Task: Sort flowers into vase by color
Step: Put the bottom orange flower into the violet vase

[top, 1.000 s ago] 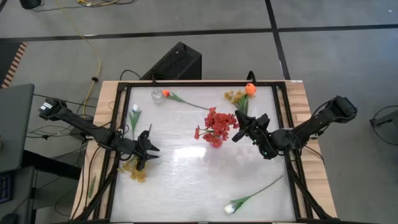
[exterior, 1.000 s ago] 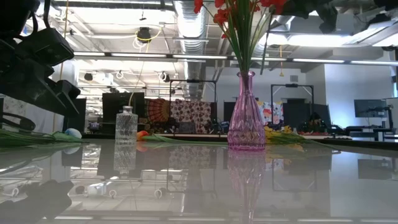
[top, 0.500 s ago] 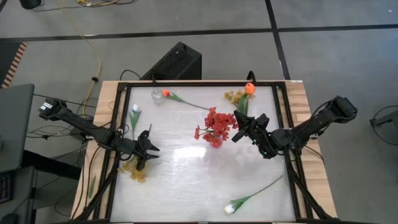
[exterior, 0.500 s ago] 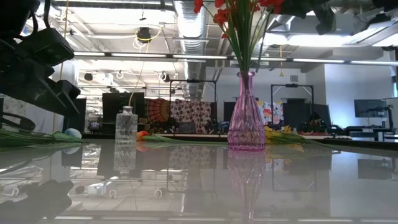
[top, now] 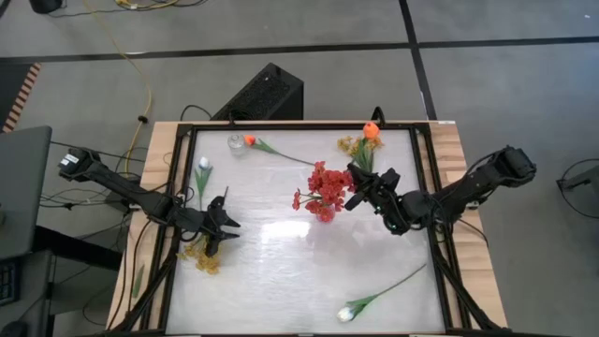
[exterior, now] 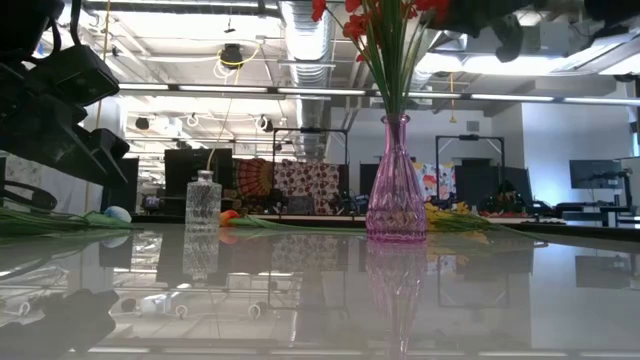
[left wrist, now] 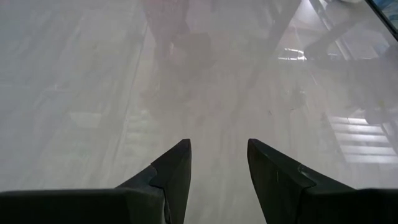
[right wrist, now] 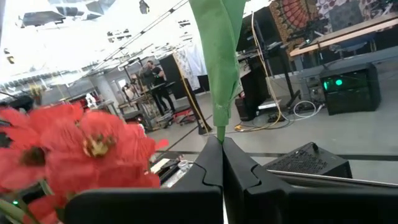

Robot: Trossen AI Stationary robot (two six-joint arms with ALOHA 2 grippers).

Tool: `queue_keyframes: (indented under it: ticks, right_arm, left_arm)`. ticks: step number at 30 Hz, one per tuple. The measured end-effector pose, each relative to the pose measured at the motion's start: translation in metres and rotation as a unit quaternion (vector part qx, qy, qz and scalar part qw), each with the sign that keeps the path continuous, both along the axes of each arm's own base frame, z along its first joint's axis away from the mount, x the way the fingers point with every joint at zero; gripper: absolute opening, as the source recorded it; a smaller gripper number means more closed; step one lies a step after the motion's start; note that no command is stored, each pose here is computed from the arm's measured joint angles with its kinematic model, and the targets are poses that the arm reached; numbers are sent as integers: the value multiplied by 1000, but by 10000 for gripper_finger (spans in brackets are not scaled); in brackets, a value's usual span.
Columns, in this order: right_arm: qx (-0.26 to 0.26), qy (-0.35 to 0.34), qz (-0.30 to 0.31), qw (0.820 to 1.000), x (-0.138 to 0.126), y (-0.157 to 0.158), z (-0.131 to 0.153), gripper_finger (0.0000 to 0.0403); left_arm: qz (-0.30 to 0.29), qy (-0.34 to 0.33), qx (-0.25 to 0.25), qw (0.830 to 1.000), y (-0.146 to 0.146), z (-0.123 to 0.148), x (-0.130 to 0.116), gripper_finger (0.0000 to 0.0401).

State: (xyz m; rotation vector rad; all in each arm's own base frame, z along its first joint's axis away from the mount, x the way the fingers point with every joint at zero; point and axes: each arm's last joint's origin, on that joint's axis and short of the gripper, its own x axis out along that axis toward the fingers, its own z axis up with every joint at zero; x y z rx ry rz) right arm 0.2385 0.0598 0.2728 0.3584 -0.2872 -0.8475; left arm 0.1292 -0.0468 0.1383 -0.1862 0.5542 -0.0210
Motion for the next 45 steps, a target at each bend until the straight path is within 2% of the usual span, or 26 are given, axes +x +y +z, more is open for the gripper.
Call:
queue_keyframes:
  ticks: [16, 29, 36, 45]
  right_arm:
    - [-36, 67, 21, 997, 13, 12, -23, 17]
    - [-11, 97, 29, 995, 15, 12, -40, 17]
    - [8, 116, 53, 992, 15, 12, -51, 17]
    - [4, 147, 107, 983, 16, 15, -57, 20]
  left_arm:
    - [0, 3, 1, 1000, 0, -1, 0, 146]
    - [0, 3, 1, 1000, 0, 0, 0, 146]
    - [0, 3, 1, 1000, 0, 0, 0, 146]
    - [0, 3, 0, 1000, 0, 0, 0, 146]
